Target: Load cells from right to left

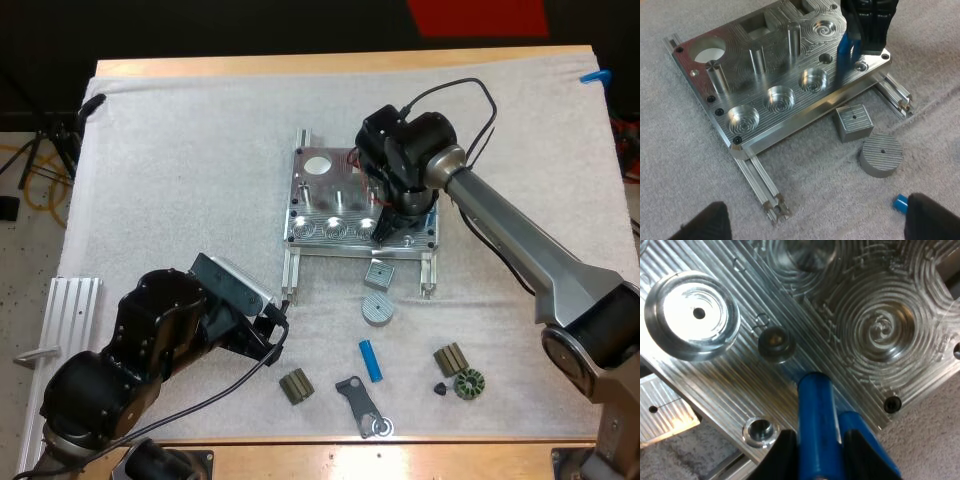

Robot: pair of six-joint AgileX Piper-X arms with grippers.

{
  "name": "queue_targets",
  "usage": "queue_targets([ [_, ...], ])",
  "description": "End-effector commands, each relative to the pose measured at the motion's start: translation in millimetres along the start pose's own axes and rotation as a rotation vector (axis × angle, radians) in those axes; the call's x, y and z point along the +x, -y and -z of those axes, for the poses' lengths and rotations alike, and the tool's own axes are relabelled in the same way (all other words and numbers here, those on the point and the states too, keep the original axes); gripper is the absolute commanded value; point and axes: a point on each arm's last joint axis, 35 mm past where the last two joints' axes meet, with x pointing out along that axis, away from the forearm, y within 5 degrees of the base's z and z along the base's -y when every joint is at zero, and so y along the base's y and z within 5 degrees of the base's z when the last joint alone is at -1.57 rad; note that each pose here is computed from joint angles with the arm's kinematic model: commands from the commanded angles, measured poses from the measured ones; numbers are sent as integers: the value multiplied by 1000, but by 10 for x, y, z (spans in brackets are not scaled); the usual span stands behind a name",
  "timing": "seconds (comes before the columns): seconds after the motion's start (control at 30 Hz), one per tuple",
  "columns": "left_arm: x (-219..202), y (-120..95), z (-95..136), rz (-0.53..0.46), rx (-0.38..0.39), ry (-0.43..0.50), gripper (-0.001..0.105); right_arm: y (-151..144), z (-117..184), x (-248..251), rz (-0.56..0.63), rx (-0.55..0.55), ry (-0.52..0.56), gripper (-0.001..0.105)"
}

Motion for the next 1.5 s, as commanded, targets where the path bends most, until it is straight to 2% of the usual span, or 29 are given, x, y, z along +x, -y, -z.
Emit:
queue_targets([
  [0.0, -9, -5, -15, -13, -2, 16, 69, 5, 0, -26, -14, -3, 6, 11],
  [0.33, -9, -5, -15, -13, -2, 16, 69, 31, -41, -27, 9, 4, 43, 11],
  [0.7, -9, -5, -15, -13, -2, 16, 69, 10, -55, 121, -8, -2, 8, 11],
  [1.03, -9, -5, -15, -13, -2, 16, 69, 26, -58, 124, 27, 0, -2, 12],
  [1.13, -9, -5, -15, -13, -2, 16, 69, 26, -58, 124, 27, 0, -2, 20],
  [1.2, -9, -5, -15, -13, -2, 16, 69, 27, -56, 114, 29, 5, 0, 36],
  [1.27, -9, -5, -15, -13, -2, 16, 69, 22, -56, 93, 31, 9, 4, 45],
  [1.33, -9, -5, -15, -13, -2, 16, 69, 28, -52, 52, 36, 22, 13, 48],
  [1.47, -9, -5, -11, -13, -2, 13, 69, 49, -27, -118, 65, 49, 61, 48],
])
